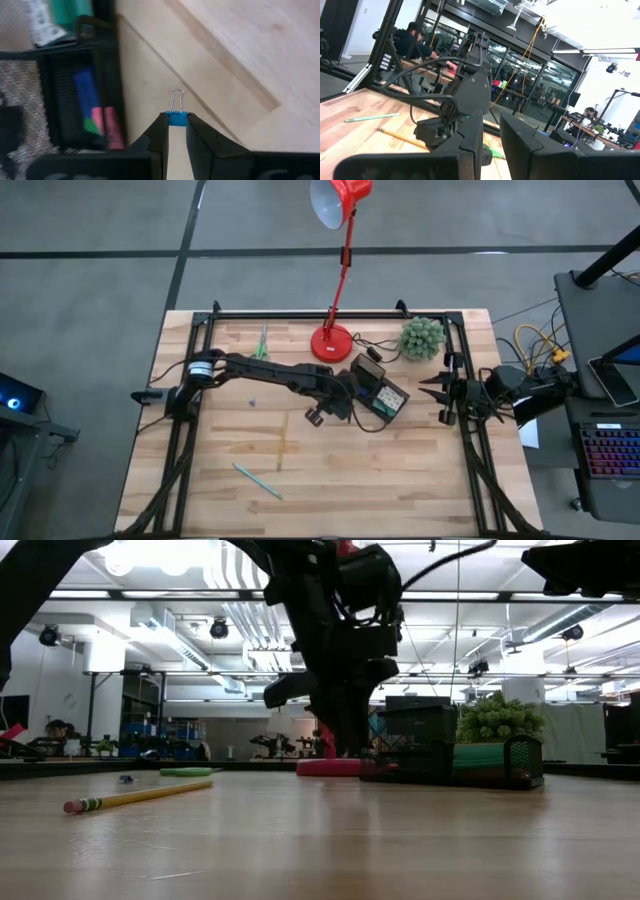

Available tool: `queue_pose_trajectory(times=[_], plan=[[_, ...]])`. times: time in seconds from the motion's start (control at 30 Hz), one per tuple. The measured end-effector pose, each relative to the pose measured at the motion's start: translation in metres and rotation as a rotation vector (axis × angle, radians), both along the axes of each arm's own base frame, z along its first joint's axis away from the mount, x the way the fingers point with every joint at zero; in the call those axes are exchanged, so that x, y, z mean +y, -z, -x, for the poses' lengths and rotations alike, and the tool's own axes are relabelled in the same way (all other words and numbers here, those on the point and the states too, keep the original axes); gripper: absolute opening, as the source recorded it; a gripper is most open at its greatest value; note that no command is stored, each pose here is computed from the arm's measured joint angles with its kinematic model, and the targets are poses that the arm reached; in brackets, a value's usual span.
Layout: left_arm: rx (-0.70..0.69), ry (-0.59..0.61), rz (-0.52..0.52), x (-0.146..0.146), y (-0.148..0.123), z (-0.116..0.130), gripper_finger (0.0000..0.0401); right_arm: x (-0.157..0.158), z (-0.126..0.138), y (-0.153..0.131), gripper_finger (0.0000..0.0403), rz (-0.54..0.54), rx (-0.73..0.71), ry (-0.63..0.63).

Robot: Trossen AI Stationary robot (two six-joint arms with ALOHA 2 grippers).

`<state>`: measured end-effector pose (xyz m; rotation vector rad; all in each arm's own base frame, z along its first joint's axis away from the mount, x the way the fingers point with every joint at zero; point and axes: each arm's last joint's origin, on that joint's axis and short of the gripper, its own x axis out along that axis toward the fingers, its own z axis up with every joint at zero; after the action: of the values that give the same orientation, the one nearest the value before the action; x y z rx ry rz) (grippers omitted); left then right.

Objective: Pick and place office supplies into organizer
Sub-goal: Put the right binder clip into the desk organizer

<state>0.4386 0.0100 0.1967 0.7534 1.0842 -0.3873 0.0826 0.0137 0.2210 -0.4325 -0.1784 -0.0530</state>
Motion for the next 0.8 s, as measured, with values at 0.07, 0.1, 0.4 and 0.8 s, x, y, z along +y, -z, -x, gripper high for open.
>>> queue_pose_trajectory(times=[0.07, 0.1, 0.4, 0.8], plan=[[-0.032, -0.009, -0.018, 0.001, -0.004, -0.002, 0.0029, 0.000, 0.000, 0.000, 0.0056, 0.000, 0.000, 0.000], [-0.063, -0.014, -0.029, 0.001, -0.006, -0.004, 0.0029, 0.000, 0.000, 0.000, 0.0056, 0.000, 0.000, 0.000], [-0.230, -0.086, -0.126, 0.011, -0.016, -0.016, 0.0029, 0.000, 0.000, 0.000, 0.0056, 0.000, 0.000, 0.000], [-0.236, -0.164, -0.185, 0.030, -0.010, -0.014, 0.0029, 0.000, 0.000, 0.000, 0.0056, 0.000, 0.000, 0.000]])
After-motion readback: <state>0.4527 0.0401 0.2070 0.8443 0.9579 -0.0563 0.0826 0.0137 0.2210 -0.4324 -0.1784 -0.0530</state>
